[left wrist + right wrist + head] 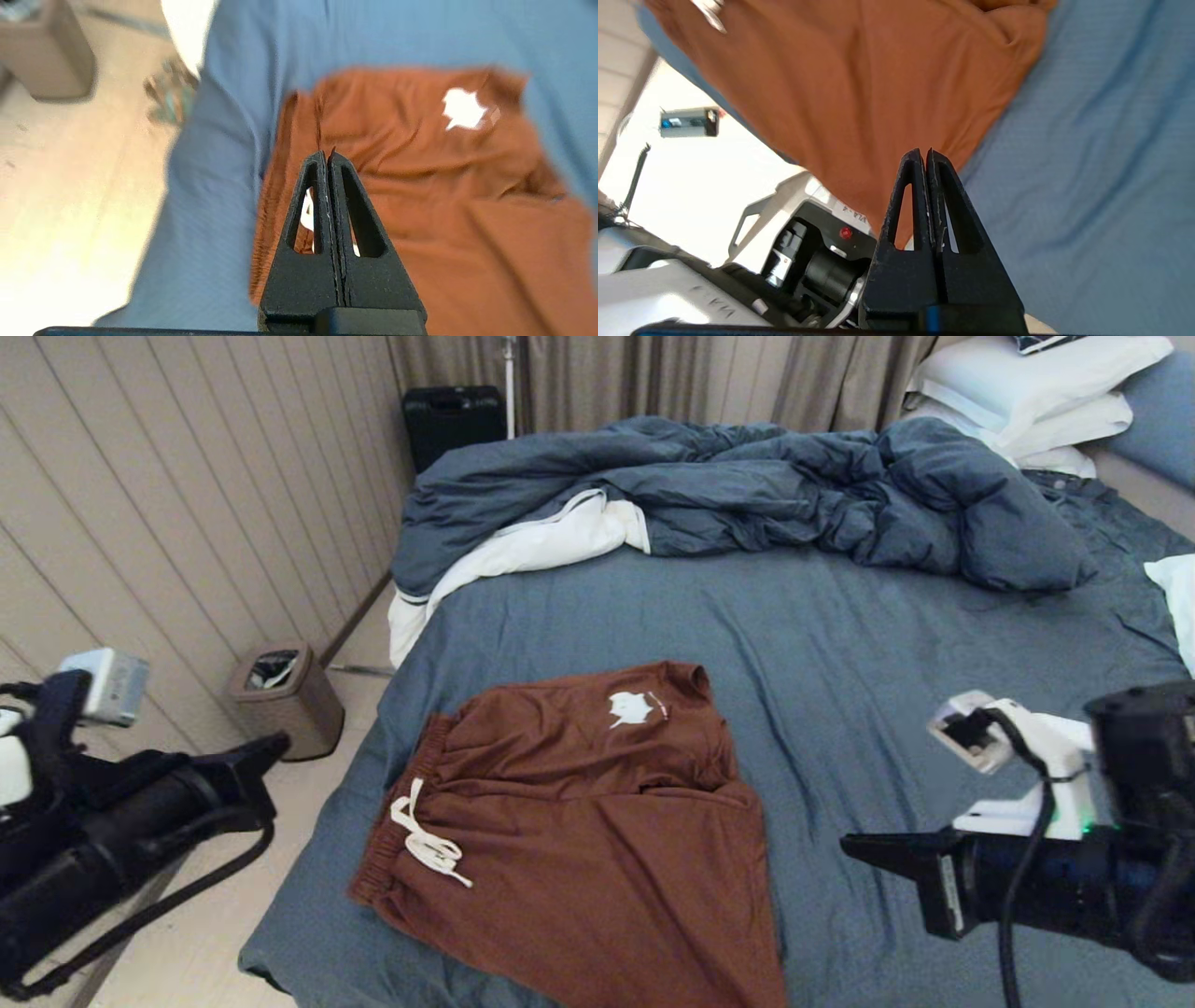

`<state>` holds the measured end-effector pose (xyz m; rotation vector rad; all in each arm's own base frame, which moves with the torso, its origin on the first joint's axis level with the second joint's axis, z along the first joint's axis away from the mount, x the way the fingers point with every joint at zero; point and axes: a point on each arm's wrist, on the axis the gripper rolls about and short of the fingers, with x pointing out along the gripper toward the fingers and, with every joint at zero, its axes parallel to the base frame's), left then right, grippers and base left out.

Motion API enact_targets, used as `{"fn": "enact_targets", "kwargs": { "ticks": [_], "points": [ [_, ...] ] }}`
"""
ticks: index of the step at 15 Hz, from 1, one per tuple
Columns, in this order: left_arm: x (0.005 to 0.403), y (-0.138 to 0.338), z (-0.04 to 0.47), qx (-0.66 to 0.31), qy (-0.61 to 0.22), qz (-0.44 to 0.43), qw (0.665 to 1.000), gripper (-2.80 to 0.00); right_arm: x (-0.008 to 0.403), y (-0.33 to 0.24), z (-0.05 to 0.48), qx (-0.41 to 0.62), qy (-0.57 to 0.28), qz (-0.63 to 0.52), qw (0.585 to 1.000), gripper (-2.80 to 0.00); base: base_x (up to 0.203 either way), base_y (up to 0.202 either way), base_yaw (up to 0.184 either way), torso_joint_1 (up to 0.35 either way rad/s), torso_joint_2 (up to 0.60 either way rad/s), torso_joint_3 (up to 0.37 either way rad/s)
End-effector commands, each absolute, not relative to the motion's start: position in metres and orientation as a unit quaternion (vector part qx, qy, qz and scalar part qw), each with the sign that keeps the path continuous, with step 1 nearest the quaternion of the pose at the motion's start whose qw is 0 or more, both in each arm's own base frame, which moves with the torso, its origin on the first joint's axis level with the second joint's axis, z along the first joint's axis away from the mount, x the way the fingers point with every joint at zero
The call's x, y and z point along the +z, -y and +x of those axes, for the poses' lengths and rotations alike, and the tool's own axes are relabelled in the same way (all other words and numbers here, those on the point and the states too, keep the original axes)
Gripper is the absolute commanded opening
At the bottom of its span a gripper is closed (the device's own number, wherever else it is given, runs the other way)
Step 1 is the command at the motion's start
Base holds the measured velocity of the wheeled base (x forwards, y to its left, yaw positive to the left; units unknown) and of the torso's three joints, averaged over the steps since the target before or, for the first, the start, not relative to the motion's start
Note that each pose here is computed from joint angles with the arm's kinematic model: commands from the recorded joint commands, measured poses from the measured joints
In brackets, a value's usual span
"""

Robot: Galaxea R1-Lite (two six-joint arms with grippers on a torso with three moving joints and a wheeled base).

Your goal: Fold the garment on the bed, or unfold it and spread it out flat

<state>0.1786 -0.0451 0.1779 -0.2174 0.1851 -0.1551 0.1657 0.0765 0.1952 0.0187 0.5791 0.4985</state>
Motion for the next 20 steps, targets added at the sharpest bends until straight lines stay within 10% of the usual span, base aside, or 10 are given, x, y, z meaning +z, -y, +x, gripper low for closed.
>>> {"fn": "enact_targets", "kwargs": {
  "ticks": [1,8,13,20],
  "points": [
    [0.222,0.026,0.109,-0.083,-0.034,-0.118,0.989,-2.8,0.228,-0.052,0.112,0.249,-0.205,0.028,0.946,-2.8,0.0,0.0,0.0,0.0,0.0,0.0],
    [0.176,-0.011,-0.025,0.015,-0.051,-0.106,0.993,-2.8,0.196,0.006,-0.039,0.147,-0.118,0.072,0.98,-2.8,0.0,0.0,0.0,0.0,0.0,0.0],
    [0.141,-0.008,-0.025,0.143,-0.11,-0.098,0.979,-2.8,0.123,0.0,-0.012,0.107,-0.14,0.039,0.984,-2.8,0.0,0.0,0.0,0.0,0.0,0.0],
    [0.084,-0.002,-0.032,0.055,-0.044,-0.018,0.997,-2.8,0.082,0.0,0.0,0.067,-0.126,0.023,0.99,-2.8,0.0,0.0,0.0,0.0,0.0,0.0]
  ]
}}
